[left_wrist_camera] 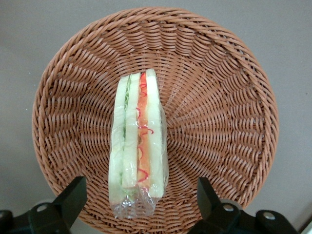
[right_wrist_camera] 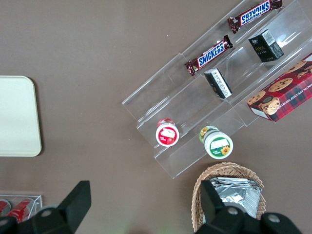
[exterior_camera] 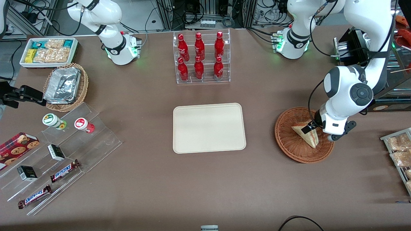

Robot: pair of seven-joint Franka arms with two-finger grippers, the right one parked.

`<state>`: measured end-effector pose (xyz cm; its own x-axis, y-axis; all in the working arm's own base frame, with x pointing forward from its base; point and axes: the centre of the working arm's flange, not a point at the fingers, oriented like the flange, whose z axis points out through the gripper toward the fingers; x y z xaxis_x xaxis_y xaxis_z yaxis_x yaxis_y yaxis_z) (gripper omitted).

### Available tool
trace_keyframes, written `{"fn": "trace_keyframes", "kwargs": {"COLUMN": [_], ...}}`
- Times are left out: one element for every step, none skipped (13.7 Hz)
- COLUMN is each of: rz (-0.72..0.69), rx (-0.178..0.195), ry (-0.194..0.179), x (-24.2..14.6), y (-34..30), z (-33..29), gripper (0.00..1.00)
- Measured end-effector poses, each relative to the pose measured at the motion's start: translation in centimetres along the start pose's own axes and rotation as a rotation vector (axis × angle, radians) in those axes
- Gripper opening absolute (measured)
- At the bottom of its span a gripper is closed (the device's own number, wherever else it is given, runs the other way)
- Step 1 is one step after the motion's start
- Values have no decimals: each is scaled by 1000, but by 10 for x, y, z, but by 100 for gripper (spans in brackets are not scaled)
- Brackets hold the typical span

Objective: Place sandwich from basket to tray
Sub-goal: 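Lower the open left gripper around the sandwich's upright edge, then close the left gripper on the wrapped sandwich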

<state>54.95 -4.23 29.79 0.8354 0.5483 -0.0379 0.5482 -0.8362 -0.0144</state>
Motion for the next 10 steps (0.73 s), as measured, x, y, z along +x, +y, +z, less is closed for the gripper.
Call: {"fn": "trace_keyframes", "kwargs": {"rz": [0, -1, 0, 0, -1, -1, -1, -1, -1, -1], "rx": [-2, -4, -6, -4, -3, 0, 4, 7, 10, 12], "ry": [3, 5, 7, 4, 2, -2, -7, -12, -16, -19], "x": [0, 0, 0, 0, 0, 0, -1, -1, -1, -1], "y": [0, 0, 0, 0, 0, 0, 0, -1, -1, -1], "z": [2, 4, 7, 10, 12, 16, 19, 23, 26, 29], "gripper": [100, 100, 100, 100, 100, 100, 100, 100, 100, 100]}}
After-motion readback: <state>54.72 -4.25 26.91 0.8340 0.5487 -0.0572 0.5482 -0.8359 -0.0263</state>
